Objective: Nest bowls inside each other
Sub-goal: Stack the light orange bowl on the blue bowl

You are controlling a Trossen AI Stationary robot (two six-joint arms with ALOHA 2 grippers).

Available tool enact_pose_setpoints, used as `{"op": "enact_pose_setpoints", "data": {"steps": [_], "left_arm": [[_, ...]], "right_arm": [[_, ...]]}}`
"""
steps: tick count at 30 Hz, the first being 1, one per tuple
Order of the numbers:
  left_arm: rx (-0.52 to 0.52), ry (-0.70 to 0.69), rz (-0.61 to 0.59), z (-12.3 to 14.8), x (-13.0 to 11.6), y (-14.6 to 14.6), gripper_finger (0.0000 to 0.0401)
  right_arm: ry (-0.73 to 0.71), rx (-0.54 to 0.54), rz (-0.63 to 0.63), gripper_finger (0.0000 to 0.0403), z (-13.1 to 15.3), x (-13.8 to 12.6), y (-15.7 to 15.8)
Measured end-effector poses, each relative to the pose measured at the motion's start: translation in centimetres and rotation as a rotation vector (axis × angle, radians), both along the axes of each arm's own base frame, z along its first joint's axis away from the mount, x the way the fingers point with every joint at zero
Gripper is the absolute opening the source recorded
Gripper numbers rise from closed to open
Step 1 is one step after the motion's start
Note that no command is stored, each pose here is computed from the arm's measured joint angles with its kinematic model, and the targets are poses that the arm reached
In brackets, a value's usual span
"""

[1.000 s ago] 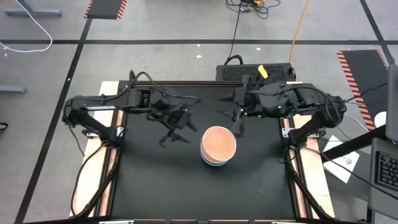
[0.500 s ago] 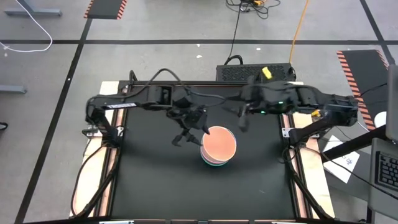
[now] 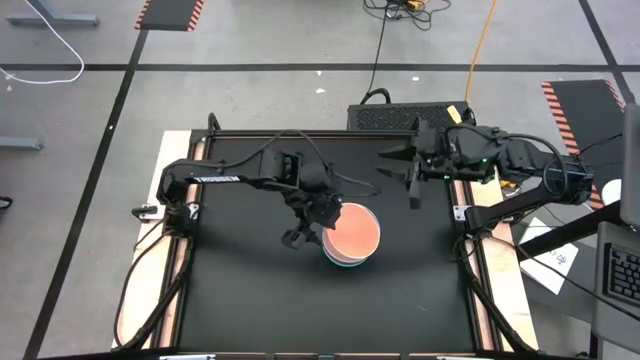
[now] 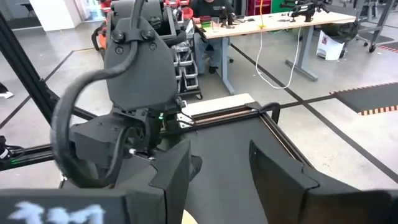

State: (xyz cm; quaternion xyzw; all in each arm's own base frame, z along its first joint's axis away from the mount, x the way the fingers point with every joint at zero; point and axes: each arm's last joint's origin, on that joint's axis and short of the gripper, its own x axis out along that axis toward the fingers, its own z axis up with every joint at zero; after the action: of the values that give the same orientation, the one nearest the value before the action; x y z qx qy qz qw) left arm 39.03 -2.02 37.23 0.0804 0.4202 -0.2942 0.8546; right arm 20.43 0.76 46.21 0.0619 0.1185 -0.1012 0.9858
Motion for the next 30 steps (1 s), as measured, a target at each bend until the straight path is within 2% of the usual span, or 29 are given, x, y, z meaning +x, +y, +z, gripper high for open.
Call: {"op": "enact_pose_setpoints", "data": {"steps": [9, 12, 17, 21, 25, 30], "left_arm": [[0.011, -0.04, 0.011, 0.3, 0.2, 0.8, 0.0241], [0.011, -0.065, 0.0, 0.4, 0.4, 0.9, 0.0202], [-0.034, -0.075, -0.03, 0.2, 0.5, 0.8, 0.0116], [-0.038, -0.059, -0.036, 0.0, 0.4, 0.8, 0.008], [-0.045, -0.065, -0.054, 0.1, 0.4, 0.8, 0.0089], [-0.046, -0.062, -0.053, -0.2, 0.6, 0.8, 0.0142]], "right_arm": [[0.009, 0.018, -0.004, 0.0157, -0.2, 0.1, 0.0], [0.025, 0.019, -0.004, 0.0157, -0.4, 0.5, 0.1], [0.052, 0.026, 0.027, 0.0157, -0.8, 1.0, 0.2], [0.062, 0.046, 0.066, 0.0157, -1.0, 1.3, 0.3], [0.06, 0.05, 0.066, 0.0157, -1.0, 1.4, 0.3], [0.061, 0.049, 0.066, 0.0157, -1.0, 1.4, 0.3]]}}
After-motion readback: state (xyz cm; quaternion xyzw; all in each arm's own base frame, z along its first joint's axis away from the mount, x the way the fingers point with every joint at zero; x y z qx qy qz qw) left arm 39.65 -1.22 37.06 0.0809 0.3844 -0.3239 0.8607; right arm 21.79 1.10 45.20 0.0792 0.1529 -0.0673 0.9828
